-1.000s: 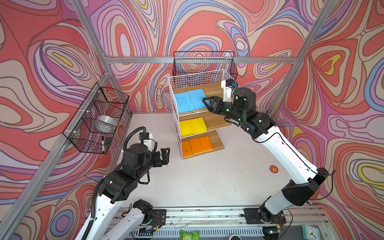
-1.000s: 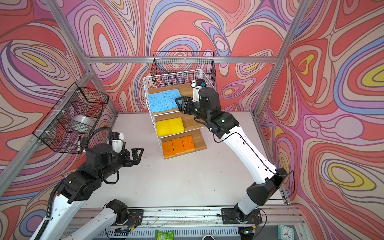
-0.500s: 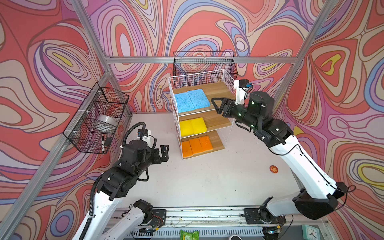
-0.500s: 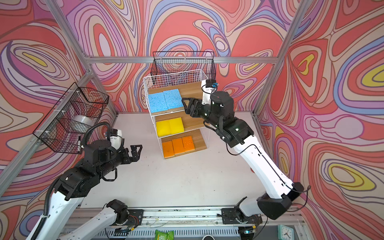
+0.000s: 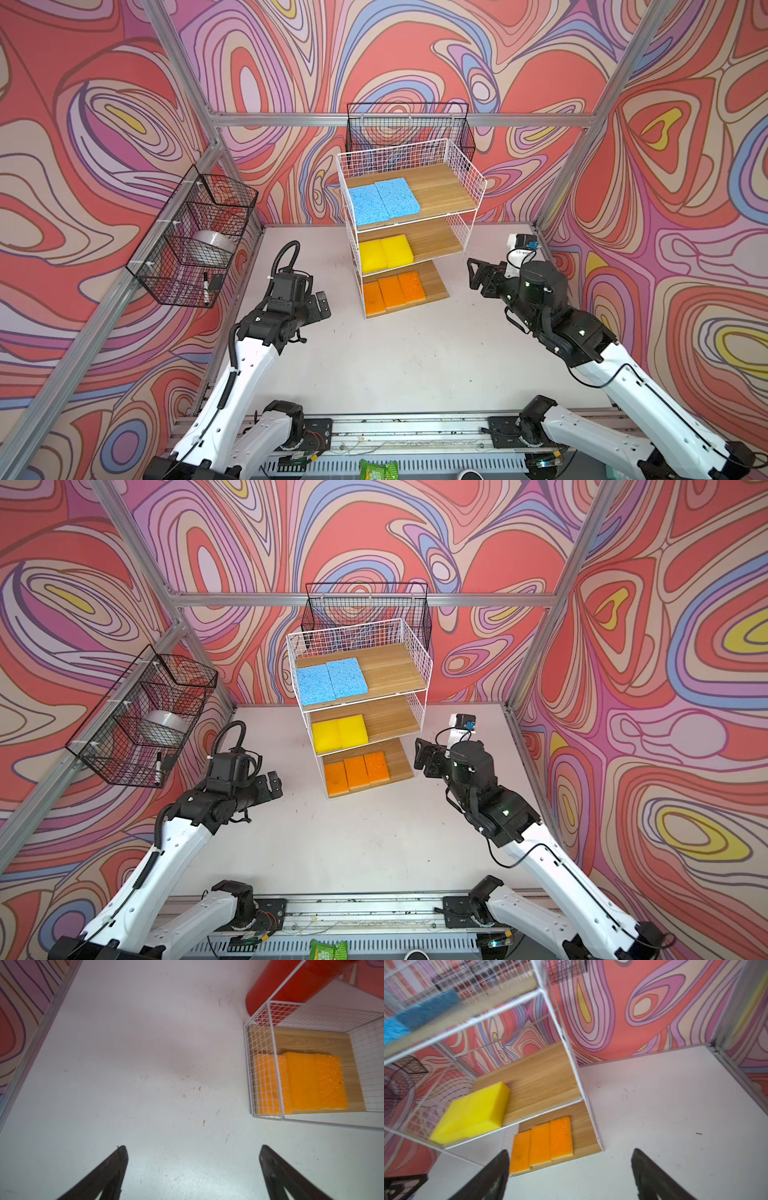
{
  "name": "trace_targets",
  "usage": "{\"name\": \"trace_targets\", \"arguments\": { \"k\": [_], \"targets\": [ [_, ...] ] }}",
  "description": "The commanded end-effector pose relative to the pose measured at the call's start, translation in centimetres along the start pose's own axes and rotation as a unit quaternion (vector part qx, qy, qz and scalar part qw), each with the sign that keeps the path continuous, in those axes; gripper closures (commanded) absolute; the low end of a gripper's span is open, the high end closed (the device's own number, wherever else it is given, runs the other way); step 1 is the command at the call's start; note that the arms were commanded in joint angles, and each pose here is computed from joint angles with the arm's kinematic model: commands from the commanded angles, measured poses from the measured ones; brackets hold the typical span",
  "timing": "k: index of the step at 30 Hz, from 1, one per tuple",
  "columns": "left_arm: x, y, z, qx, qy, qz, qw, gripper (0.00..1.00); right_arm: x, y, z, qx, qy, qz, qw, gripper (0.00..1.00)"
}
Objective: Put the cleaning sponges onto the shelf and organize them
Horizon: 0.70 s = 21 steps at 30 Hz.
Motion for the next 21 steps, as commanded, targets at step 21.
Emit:
{"name": "trace_targets", "arguments": {
  "k": [21],
  "targets": [
    [4.4, 13.4, -4.7, -0.121, 0.044, -0.058, 0.99, 0.0, -13.4, 14.8, 13.2, 0.065, 0.017, 0.167, 0.984, 0.01]
  ]
}}
Point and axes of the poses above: each gripper's point midway between its finger pads, its own y axis out along the fingers, its own x axis along the line the jaws close on, z = x × y, the point moved 7 cm from there along -y, back along the fingers, and after that the axes turned 15 degrees about -y, right-handed, at the moved point
